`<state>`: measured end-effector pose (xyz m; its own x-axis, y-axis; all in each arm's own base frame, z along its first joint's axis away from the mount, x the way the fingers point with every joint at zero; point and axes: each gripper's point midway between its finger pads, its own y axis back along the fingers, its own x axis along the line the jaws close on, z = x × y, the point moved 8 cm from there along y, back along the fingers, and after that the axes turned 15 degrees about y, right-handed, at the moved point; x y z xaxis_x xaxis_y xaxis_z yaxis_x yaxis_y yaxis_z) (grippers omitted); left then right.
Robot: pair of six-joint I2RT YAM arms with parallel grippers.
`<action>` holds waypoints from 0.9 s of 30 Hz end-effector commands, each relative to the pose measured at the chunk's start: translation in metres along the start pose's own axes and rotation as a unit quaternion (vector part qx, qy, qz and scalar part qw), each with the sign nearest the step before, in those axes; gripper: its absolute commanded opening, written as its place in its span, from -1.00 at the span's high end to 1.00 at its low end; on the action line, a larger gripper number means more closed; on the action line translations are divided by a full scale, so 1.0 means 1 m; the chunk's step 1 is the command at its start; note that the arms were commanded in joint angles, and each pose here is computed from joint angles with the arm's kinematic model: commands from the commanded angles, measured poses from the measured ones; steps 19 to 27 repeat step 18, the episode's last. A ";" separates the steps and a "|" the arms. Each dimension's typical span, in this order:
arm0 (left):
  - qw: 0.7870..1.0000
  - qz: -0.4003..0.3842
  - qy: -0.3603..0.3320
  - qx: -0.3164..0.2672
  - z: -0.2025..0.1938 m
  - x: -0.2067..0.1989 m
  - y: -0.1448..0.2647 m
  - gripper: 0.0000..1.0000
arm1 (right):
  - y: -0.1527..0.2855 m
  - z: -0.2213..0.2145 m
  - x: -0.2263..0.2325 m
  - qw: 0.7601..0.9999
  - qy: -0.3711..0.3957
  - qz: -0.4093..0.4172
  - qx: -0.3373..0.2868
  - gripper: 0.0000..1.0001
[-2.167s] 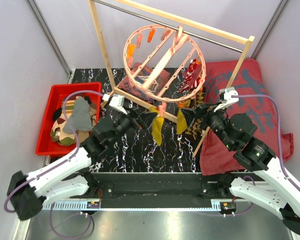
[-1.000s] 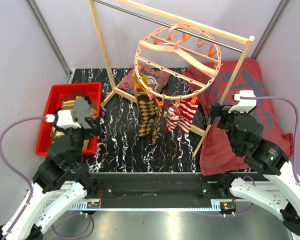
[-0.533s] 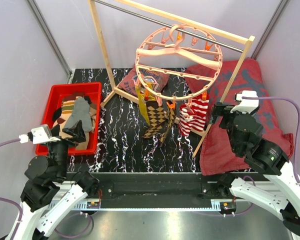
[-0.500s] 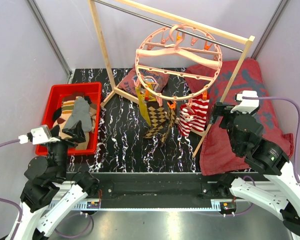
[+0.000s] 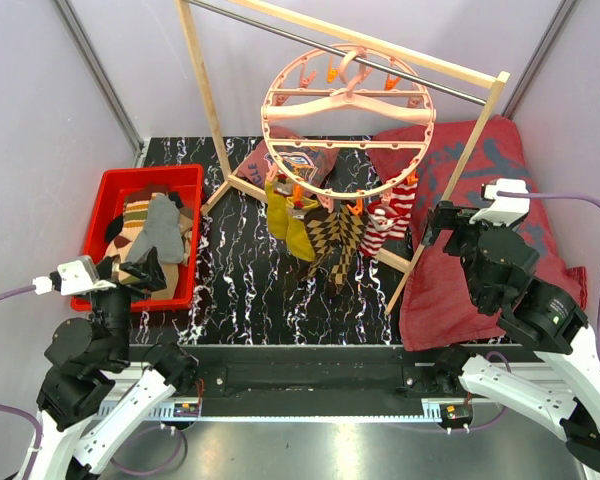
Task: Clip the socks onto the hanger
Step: Reset both arms
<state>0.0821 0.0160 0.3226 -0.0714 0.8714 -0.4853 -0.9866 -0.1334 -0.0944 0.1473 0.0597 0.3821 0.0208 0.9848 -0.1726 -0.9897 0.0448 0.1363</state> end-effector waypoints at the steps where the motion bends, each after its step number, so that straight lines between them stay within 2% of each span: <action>1: 1.000 0.007 0.006 -0.025 0.016 0.002 0.004 -0.98 | 0.005 0.015 -0.006 1.000 -0.023 -0.004 -0.021 -0.99; 27: 0.999 0.010 0.008 -0.031 0.018 0.005 0.006 -0.98 | 0.006 0.016 -0.009 1.000 -0.015 -0.009 -0.022 -0.99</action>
